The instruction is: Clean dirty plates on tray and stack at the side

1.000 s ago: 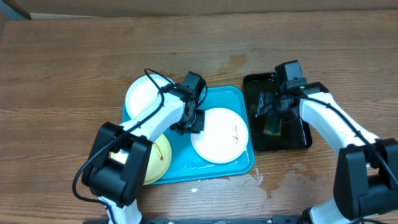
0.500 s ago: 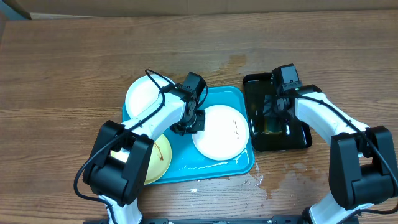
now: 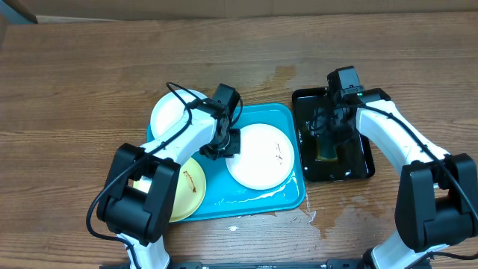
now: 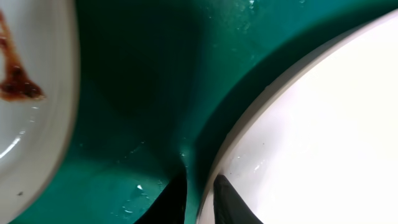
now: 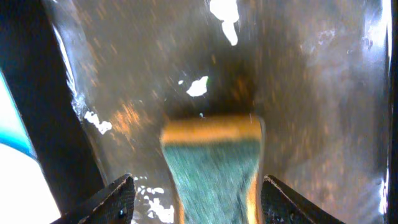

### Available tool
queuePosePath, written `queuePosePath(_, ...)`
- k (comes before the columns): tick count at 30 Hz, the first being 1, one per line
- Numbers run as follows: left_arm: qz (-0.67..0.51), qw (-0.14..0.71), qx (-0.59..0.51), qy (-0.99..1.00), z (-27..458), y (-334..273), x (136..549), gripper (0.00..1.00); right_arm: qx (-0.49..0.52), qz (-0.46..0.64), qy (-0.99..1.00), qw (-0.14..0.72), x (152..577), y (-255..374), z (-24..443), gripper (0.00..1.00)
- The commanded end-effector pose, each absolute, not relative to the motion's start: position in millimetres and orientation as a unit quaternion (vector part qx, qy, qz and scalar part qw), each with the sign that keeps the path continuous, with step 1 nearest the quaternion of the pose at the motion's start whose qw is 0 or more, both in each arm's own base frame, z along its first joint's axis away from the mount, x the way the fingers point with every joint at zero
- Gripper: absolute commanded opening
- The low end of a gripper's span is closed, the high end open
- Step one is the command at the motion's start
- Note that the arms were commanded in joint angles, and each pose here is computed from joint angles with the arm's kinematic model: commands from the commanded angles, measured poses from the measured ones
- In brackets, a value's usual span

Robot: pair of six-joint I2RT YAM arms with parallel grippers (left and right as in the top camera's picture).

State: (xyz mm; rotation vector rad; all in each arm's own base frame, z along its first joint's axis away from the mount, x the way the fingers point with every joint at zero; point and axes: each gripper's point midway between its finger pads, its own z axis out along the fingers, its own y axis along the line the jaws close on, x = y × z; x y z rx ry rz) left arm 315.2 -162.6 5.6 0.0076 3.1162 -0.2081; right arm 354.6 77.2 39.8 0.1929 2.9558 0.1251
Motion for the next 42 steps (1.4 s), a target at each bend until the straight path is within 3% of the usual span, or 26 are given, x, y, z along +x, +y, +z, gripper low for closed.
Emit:
queuePosePath(1,-0.051,-0.001,-0.003,0.999,-2.4,-155.9,310.9,0.19,0.066,0.039,0.995,0.062,339.8,76.7,37.3,0.66)
queuePosePath(18,0.003,-0.019,0.000,1.000,-3.1,-135.3,299.4,0.20,0.066,0.036,0.996,0.055,326.6,73.4,14.1,0.59)
queuePosePath(22,0.002,-0.019,0.000,1.000,-3.1,-135.4,299.4,0.34,0.066,0.034,0.996,0.050,322.7,72.7,11.3,0.59)
queuePosePath(26,0.003,-0.019,0.002,1.000,-3.1,-135.4,299.4,0.38,0.066,0.035,0.996,0.050,322.9,72.8,11.3,0.67)
queuePosePath(27,0.002,-0.019,0.002,1.000,-3.1,-135.5,299.4,0.38,0.066,0.035,0.996,0.050,322.8,72.8,11.3,0.61)
queuePosePath(28,0.002,-0.020,0.002,1.000,-3.3,-135.4,299.3,0.36,0.066,0.035,0.996,0.050,322.9,72.8,11.4,0.32)
queuePosePath(29,0.002,-0.019,0.002,1.000,-3.1,-135.5,299.4,0.33,0.066,0.035,0.996,0.050,323.0,72.8,11.4,0.18)
queuePosePath(31,0.002,-0.019,0.002,1.000,-3.1,-135.5,299.5,0.26,0.066,0.035,0.996,0.052,324.3,73.1,12.4,0.04)
queuePosePath(38,0.002,-0.019,0.002,1.000,-3.1,-135.5,299.5,0.05,0.064,0.035,0.996,0.051,338.2,75.9,48.4,0.04)
queuePosePath(42,0.003,-0.020,0.002,1.000,-3.1,-135.4,299.0,0.04,0.064,0.033,0.996,0.044,341.7,76.7,74.8,0.04)
